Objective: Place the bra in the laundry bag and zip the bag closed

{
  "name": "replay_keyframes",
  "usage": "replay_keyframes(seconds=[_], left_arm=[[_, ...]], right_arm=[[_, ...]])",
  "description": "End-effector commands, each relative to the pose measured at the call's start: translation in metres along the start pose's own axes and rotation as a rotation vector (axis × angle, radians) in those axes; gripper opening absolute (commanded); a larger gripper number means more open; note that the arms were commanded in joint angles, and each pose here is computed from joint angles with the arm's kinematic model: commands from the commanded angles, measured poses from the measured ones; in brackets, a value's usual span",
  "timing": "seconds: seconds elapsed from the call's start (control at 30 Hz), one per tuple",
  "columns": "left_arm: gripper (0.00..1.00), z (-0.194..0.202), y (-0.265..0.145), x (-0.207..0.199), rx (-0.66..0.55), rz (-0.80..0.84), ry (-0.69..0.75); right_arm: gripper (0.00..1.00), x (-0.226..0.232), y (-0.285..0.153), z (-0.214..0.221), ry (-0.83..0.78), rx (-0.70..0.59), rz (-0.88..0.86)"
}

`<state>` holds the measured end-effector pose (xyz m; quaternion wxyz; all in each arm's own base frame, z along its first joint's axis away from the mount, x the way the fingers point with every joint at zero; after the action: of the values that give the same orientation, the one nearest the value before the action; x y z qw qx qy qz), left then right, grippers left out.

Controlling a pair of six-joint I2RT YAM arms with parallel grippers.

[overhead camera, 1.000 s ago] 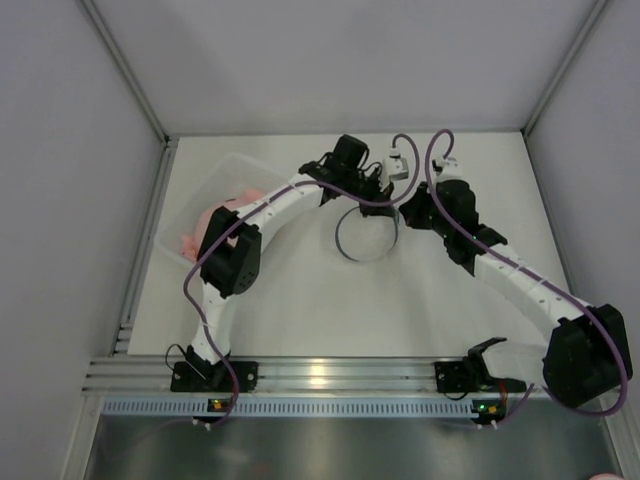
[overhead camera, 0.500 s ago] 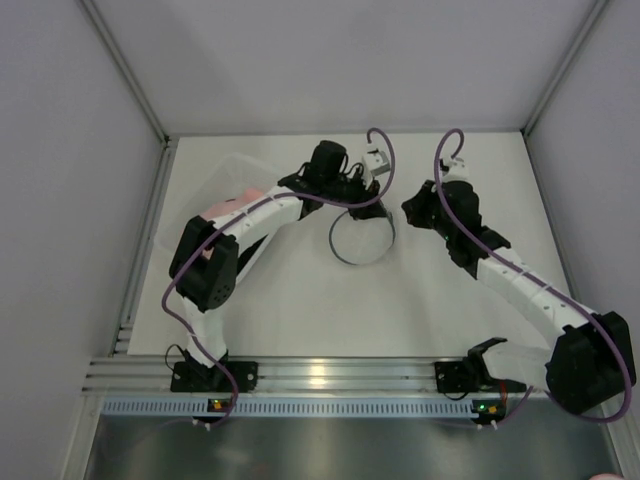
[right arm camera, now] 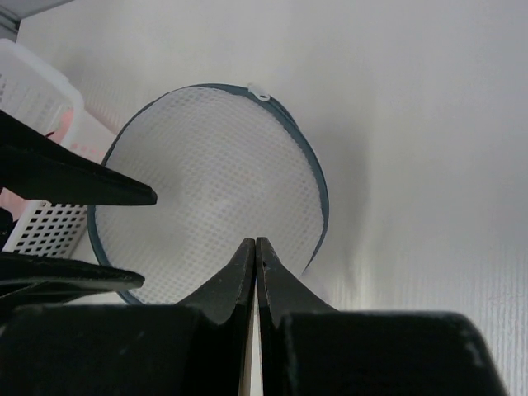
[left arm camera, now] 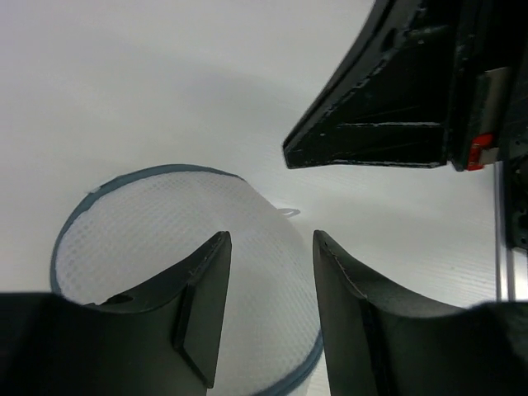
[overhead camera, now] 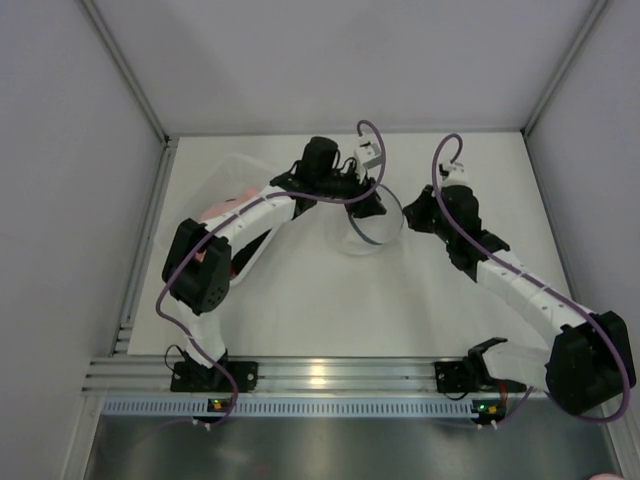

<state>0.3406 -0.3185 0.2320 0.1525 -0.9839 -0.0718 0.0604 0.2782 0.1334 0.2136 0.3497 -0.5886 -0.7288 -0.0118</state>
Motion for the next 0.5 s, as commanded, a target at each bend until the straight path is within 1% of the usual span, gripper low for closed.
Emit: replay_keyframes(seconds=[0.0,0.03,0.07,0.1,0.17,0.2,0.23,0.3,0.4,0.47], left_arm=[[0.5,0.017,0.005,0.017,0.067,-0.123,0.008],[0.5,0.019,0.007,0.019,0.072,-0.123,0.0],[0.5,0.024,0.007,0.03,0.102,-0.23,-0.016],[0.53,0.031,0.008,0.037,0.125,-0.305,-0.063],[0.56,0.033,0.006,0.046,0.15,-0.423,-0.117],[0.59,0.031,0.003,0.048,0.15,-0.476,-0.131],[0.61,0.03,0.002,0.047,0.138,-0.49,-0.177],[0.63,0.025,0.001,0.042,0.106,-0.482,-0.216],[0.64,0.018,-0.003,0.039,0.07,-0.49,-0.204],[0.64,0.015,-0.005,0.039,0.068,-0.492,-0.184]], right_arm=[[0.0,0.006,-0.001,-0.006,-0.014,-0.023,-0.064],[0.0,0.006,0.0,-0.004,-0.014,-0.014,-0.061],[0.0,0.005,0.002,-0.004,-0.011,-0.011,-0.055],[0.0,0.006,0.003,0.001,-0.009,0.02,-0.074],[0.0,0.004,0.006,0.004,-0.003,0.036,-0.065],[0.0,0.004,0.006,0.005,-0.003,0.037,-0.061],[0.0,0.004,0.006,0.005,-0.001,0.036,-0.06],[0.0,0.005,0.006,0.002,-0.001,0.028,-0.061],[0.0,0.006,0.006,0.0,-0.011,0.029,-0.057],[0.0,0.005,0.009,0.002,-0.014,0.04,-0.049]])
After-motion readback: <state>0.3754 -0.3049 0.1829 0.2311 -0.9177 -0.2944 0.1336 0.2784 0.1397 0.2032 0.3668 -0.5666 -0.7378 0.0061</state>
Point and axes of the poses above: each gripper's point midway between its finger pads, its own y axis out along the fingers, its own x axis along the line the jaws close on, z = x × y, the point moved 8 cm from there along -y, back along the fingers, and after that the axes turned 7 degrees about y, right-handed, at the moved point
